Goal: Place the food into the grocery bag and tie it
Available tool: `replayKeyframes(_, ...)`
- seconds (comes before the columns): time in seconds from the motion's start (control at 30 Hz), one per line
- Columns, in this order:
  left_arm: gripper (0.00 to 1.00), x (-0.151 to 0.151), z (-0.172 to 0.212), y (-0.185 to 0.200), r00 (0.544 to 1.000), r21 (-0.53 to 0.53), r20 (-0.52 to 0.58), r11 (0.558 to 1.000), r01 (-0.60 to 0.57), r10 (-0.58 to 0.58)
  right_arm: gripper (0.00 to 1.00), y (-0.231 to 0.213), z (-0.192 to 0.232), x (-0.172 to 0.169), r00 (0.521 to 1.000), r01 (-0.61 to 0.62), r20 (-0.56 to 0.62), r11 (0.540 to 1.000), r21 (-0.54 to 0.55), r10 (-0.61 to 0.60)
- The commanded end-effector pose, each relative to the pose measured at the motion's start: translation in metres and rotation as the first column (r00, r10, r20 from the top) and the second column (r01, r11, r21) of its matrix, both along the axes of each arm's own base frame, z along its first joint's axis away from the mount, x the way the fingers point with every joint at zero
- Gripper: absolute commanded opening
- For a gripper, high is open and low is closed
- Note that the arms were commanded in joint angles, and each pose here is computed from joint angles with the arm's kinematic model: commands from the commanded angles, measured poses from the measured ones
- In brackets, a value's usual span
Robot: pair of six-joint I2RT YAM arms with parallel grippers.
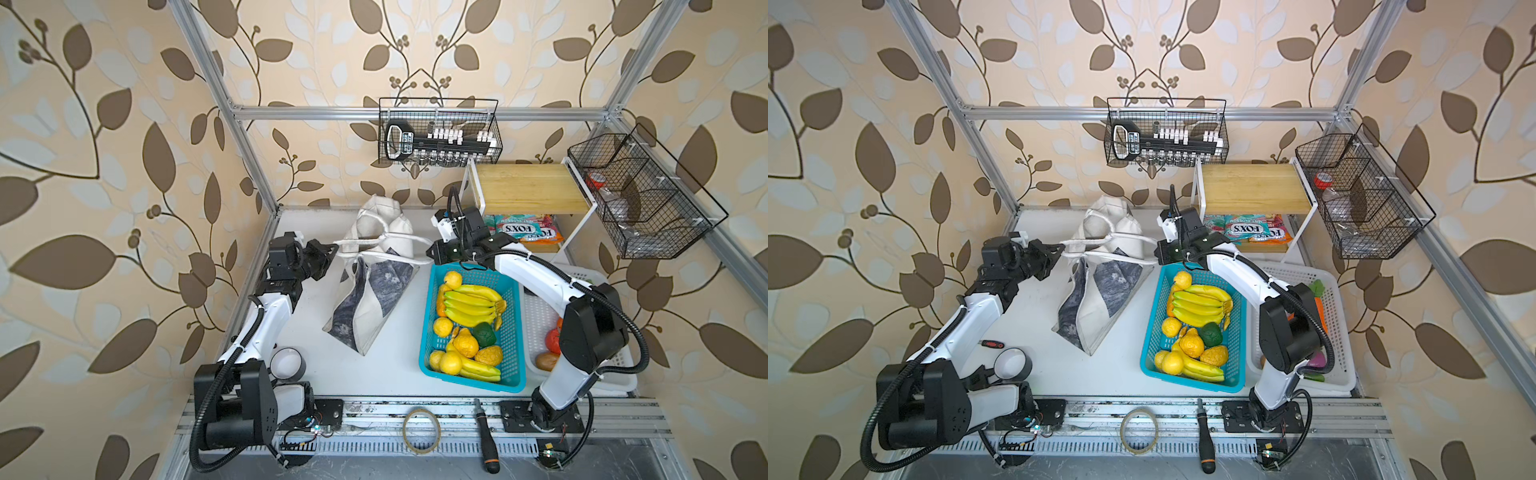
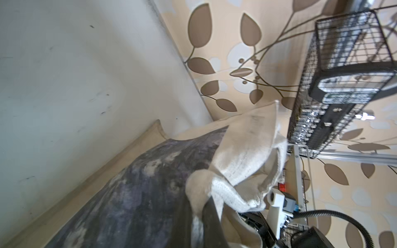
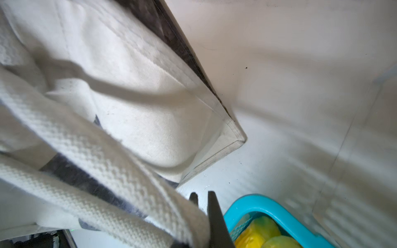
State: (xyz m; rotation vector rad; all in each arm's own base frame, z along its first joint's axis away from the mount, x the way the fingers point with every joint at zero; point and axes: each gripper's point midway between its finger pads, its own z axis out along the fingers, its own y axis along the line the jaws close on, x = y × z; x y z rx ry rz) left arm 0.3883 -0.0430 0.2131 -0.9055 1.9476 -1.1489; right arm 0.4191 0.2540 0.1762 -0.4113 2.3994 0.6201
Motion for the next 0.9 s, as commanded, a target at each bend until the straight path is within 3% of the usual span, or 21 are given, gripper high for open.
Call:
replayKeyframes(0.0,0.0,0.006,-0.023,0.03,0.993,0.064,-0.027,0.991,-0.113,0.115,0.0,-0.021,-0.029,0.021,0.996,0.071,-0.037,0.99,-0.12,-0.076)
replayKeyframes(0.1,0.0,-0.006,-0.021,0.051,0.978,0.127,0.014,0.97,-0.207,0.207,0.0,-0.038,-0.039,0.024,0.992,0.105,-0.051,0.983,-0.148,-0.114)
replayKeyframes(0.17,0.0,-0.008,-0.01,0.052,0.979,0.146,0.02,0.968,-0.203,0.202,0.0,-0.047,-0.033,0.027,0.99,0.128,-0.039,0.983,-0.135,-0.134)
replayKeyframes(0.3,0.0,-0.007,-0.007,0.05,0.982,0.091,-0.014,0.979,-0.184,0.186,0.0,-0.065,-0.018,0.039,0.984,0.175,0.006,0.973,-0.149,-0.176)
replayKeyframes(0.43,0.0,-0.014,0.009,0.071,0.971,0.002,0.035,0.972,-0.237,0.236,0.0,-0.086,-0.015,0.044,0.975,0.217,0.002,0.959,-0.185,-0.221)
replayKeyframes(0.7,0.0,-0.021,0.062,0.076,0.97,-0.048,0.124,0.977,-0.206,0.21,0.0,-0.107,-0.002,0.054,0.959,0.283,0.03,0.938,-0.2,-0.283)
replayKeyframes(0.87,0.0,-0.022,0.05,0.074,0.971,-0.095,0.118,0.975,-0.2,0.21,0.0,-0.126,0.009,0.055,0.941,0.337,0.042,0.923,-0.183,-0.336)
